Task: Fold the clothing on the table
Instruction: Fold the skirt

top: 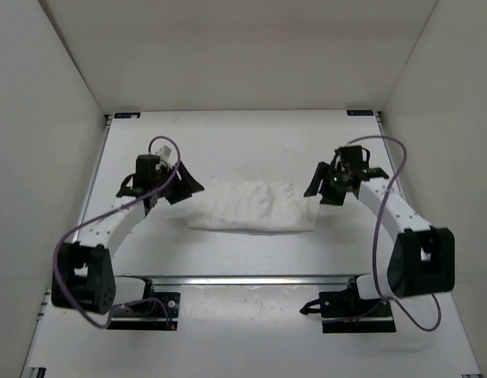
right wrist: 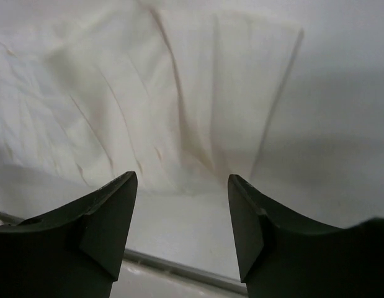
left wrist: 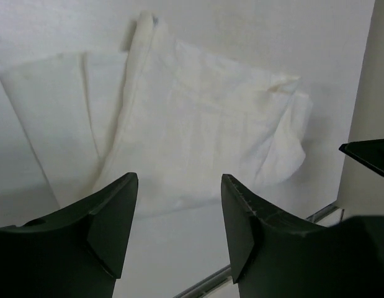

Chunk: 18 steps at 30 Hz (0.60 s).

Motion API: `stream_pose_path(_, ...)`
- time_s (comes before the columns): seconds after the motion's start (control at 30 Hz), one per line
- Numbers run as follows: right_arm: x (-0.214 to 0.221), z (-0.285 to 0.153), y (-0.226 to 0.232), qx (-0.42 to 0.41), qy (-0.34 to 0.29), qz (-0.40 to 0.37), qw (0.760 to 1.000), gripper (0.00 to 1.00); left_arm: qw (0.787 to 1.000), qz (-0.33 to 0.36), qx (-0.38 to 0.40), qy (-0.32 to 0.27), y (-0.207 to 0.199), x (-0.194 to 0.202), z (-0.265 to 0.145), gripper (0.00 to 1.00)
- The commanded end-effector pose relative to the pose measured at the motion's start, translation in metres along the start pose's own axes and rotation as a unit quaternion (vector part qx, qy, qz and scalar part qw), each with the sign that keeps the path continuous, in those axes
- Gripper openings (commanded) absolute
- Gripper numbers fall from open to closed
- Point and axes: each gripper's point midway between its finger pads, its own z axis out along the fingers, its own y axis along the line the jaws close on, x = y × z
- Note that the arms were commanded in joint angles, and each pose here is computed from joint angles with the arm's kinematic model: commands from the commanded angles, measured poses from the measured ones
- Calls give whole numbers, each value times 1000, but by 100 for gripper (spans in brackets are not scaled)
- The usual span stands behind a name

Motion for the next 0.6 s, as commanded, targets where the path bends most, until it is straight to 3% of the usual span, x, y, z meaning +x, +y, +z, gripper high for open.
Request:
stream_pose_path(0.0, 28, -7, -8, -30, -9, 43, 999, 58, 999, 20, -24, 10, 17, 43, -13, 67)
stream_pose_path(0.13, 61, -6, -23, -21, -20, 67, 997, 63, 998, 8, -61, 15, 47, 76, -15, 68)
stream_pose_path(0.57, 90, 42, -24, -44, 16, 107, 993, 66, 991, 0, -130, -1, 90, 92, -2, 70)
